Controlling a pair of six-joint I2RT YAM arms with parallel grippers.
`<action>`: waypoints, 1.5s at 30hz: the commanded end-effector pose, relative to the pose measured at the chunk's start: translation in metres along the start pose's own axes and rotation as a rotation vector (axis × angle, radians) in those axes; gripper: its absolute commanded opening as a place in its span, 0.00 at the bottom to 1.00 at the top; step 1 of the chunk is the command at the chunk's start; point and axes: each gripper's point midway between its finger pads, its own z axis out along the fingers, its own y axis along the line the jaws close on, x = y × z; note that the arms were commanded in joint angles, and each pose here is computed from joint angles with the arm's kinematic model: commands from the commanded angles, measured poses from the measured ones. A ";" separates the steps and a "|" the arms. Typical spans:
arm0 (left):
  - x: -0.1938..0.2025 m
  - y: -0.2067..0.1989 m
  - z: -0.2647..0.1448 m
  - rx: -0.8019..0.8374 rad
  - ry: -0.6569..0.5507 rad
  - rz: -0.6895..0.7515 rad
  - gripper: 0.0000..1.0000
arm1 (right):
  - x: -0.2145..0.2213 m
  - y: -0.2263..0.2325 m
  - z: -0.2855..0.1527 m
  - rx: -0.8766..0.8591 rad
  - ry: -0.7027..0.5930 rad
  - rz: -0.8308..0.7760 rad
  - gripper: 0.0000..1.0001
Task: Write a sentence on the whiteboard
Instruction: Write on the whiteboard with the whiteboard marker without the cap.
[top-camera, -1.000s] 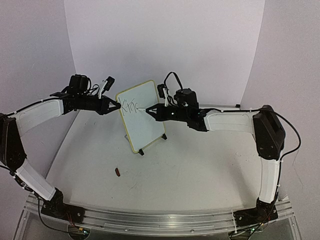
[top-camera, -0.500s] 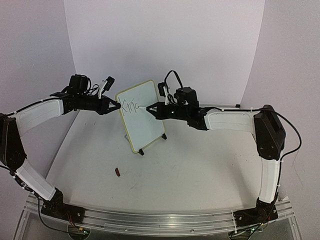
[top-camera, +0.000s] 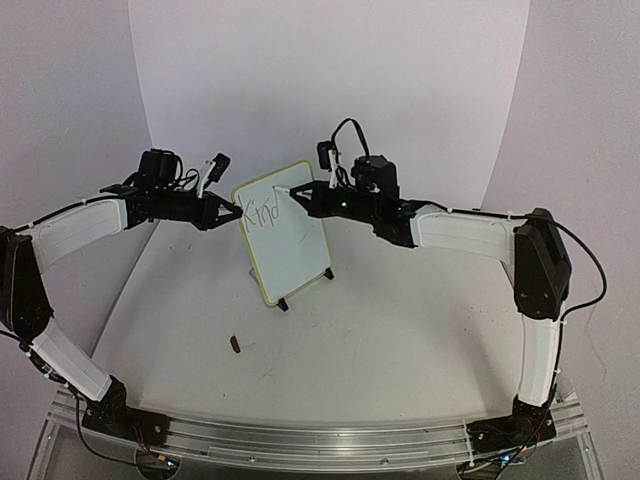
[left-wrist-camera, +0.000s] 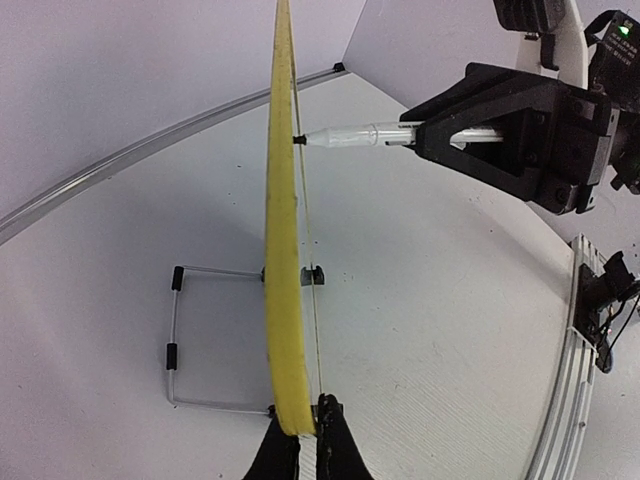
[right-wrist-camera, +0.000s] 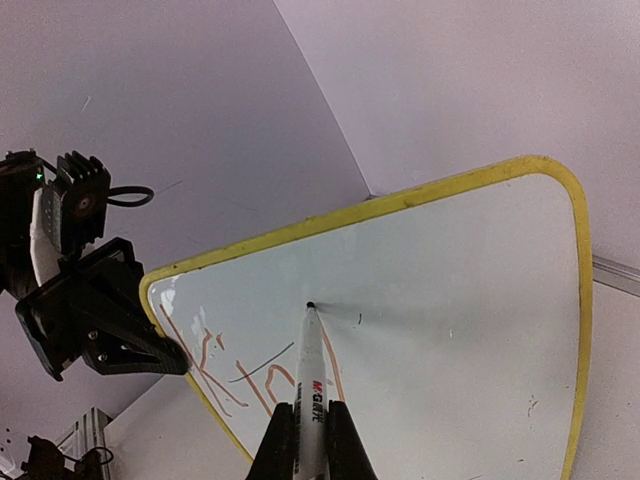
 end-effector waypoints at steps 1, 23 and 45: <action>0.001 0.003 0.002 -0.007 0.010 0.042 0.00 | -0.015 0.002 0.004 -0.009 -0.047 -0.019 0.00; 0.001 0.003 0.002 -0.004 0.009 0.038 0.00 | 0.038 -0.019 -0.006 0.042 0.046 0.035 0.00; 0.001 0.003 0.001 -0.007 0.008 0.041 0.00 | 0.026 -0.023 -0.015 0.091 0.014 0.012 0.00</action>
